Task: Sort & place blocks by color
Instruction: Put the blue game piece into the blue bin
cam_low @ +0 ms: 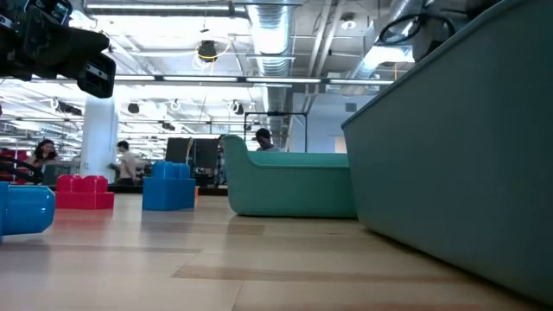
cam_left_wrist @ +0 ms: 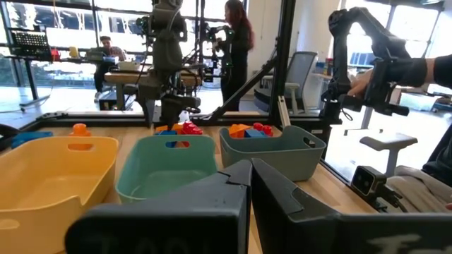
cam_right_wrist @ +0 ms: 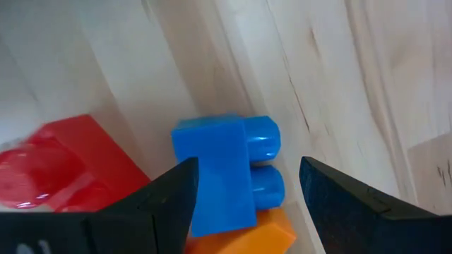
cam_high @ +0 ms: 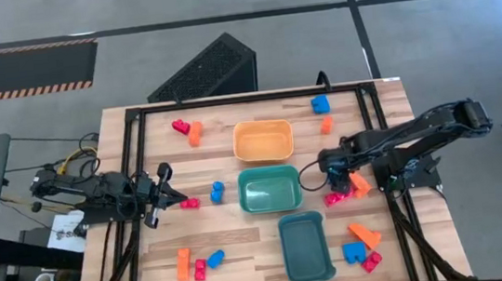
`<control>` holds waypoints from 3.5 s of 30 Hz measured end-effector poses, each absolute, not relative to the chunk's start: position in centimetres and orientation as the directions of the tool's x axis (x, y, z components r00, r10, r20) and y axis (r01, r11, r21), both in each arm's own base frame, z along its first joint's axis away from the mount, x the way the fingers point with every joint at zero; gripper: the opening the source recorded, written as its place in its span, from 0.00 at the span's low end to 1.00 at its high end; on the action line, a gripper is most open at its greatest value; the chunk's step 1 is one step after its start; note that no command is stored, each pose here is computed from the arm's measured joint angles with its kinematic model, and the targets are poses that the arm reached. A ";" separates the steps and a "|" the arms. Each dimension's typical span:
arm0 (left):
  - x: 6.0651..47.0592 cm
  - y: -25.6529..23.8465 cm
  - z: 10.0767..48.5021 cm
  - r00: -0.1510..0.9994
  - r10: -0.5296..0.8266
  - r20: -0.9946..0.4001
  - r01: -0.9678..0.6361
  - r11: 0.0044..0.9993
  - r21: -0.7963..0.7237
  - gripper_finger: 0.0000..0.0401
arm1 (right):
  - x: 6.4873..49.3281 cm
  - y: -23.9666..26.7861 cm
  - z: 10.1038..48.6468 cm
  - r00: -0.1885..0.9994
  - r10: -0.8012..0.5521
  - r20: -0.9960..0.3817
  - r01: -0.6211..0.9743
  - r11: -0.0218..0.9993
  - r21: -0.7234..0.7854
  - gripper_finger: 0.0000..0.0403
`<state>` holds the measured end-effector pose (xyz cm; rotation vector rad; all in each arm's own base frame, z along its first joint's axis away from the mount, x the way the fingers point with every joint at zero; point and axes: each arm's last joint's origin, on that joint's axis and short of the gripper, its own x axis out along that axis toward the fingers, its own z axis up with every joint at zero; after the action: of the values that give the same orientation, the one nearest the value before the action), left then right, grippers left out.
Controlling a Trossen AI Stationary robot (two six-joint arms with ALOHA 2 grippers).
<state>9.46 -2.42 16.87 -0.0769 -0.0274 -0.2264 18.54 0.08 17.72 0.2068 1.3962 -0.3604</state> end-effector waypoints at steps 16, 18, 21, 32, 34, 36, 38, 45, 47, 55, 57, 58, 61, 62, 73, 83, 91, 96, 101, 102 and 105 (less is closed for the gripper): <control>9.5 -2.4 16.9 0.974 -0.223 0.036 0.225 0.972 -0.073 0.00 | 19.8 -0.4 16.3 0.101 -0.092 -0.991 0.349 0.936 -0.051 0.67; 9.5 -2.4 16.9 0.974 -0.223 0.036 0.225 0.972 -0.073 0.00 | 19.6 -0.6 16.5 0.110 -0.094 -0.989 0.353 0.934 -0.049 0.67; 9.5 -2.4 16.9 0.974 -0.223 0.036 0.225 0.972 -0.073 0.00 | 19.2 -0.8 17.0 0.127 -0.095 -0.987 0.357 0.933 -0.044 0.67; 9.5 -2.4 16.9 0.974 -0.223 0.036 0.225 0.972 -0.073 0.00 | 18.4 -0.1 18.1 0.166 -0.081 -0.983 0.354 0.935 -0.017 0.67; 9.5 -2.4 16.9 0.974 -0.223 0.036 0.225 0.972 -0.073 0.00 | 18.6 0.0 17.8 0.152 -0.079 -0.985 0.368 0.930 -0.018 0.67; 9.5 -2.4 16.9 0.974 -0.223 0.036 0.225 0.972 -0.073 0.00 | 18.7 0.1 17.5 0.131 -0.079 -0.988 0.378 0.925 -0.024 0.67; 9.5 -2.4 16.9 0.974 -0.223 0.036 0.225 0.972 -0.073 0.00 | 18.8 0.0 17.1 0.101 -0.079 -0.992 0.400 0.916 -0.032 0.67; 9.5 -2.4 16.9 0.974 -0.223 0.036 0.225 0.972 -0.073 0.00 | 19.7 -0.6 15.3 0.016 -0.082 -0.997 0.422 0.904 -0.067 0.67; 9.5 -2.4 16.9 0.974 -0.223 0.036 0.225 0.972 -0.073 0.00 | 20.0 -0.7 14.9 0.003 -0.089 -0.996 0.418 0.905 -0.079 0.67; 9.5 -2.4 16.9 0.974 -0.223 0.036 0.225 0.972 -0.073 0.00 | 20.3 -1.5 14.4 0.002 -0.114 -0.993 0.438 0.893 -0.102 0.67; 9.5 -2.4 16.9 0.974 -0.223 0.036 0.225 0.972 -0.073 0.00 | 20.3 -1.7 14.6 0.018 -0.115 -0.993 0.445 0.891 -0.095 0.65; 9.5 -2.4 16.9 0.974 -0.223 0.036 0.225 0.972 -0.073 0.00 | 20.2 -1.7 14.8 0.025 -0.115 -0.993 0.447 0.890 -0.091 0.63; 9.5 -2.4 16.9 0.974 -0.223 0.036 0.225 0.972 -0.073 0.00 | 20.1 -1.7 15.2 0.051 -0.114 -0.992 0.449 0.890 -0.079 0.55; 9.5 -2.4 16.9 0.974 -0.223 0.036 0.225 0.972 -0.073 0.00 | 20.0 -1.7 15.4 0.061 -0.113 -0.992 0.450 0.890 -0.073 0.51; 9.5 -2.4 16.9 0.974 -0.223 0.036 0.225 0.972 -0.073 0.00 | 19.2 -1.6 17.3 0.164 -0.103 -0.981 0.453 0.891 -0.018 0.05; 9.5 -2.4 16.9 0.974 -0.223 0.036 0.225 0.972 -0.073 0.00 | 18.1 -1.5 18.9 0.216 -0.114 -0.970 0.477 0.879 0.004 0.02; 9.5 -2.4 16.9 0.974 -0.223 0.036 0.225 0.972 -0.073 0.00 | 17.2 -0.8 21.3 0.402 -0.116 -0.908 0.471 0.877 0.096 0.01; 9.5 -2.4 16.9 0.974 -0.223 0.036 0.225 0.972 -0.073 0.00 | 17.1 0.2 23.4 0.599 -0.093 -0.795 0.406 0.891 0.202 0.01; 9.5 -2.4 16.9 0.974 -0.223 0.036 0.225 0.972 -0.073 0.00 | 17.3 1.9 25.4 0.761 -0.030 -0.648 0.281 0.915 0.288 0.01; 9.5 -2.4 16.9 0.974 -0.223 0.036 0.225 0.972 -0.073 0.00 | 17.4 2.2 25.7 0.784 -0.016 -0.621 0.257 0.919 0.300 0.01; 9.5 -2.4 16.9 0.974 -0.223 0.036 0.225 0.972 -0.073 0.00 | 17.7 3.3 26.1 0.822 0.034 -0.568 0.181 0.930 0.319 0.01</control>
<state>9.46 -2.42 16.87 -0.0770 -0.0279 -0.2261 17.75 3.31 26.13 0.3726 0.6035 -0.0804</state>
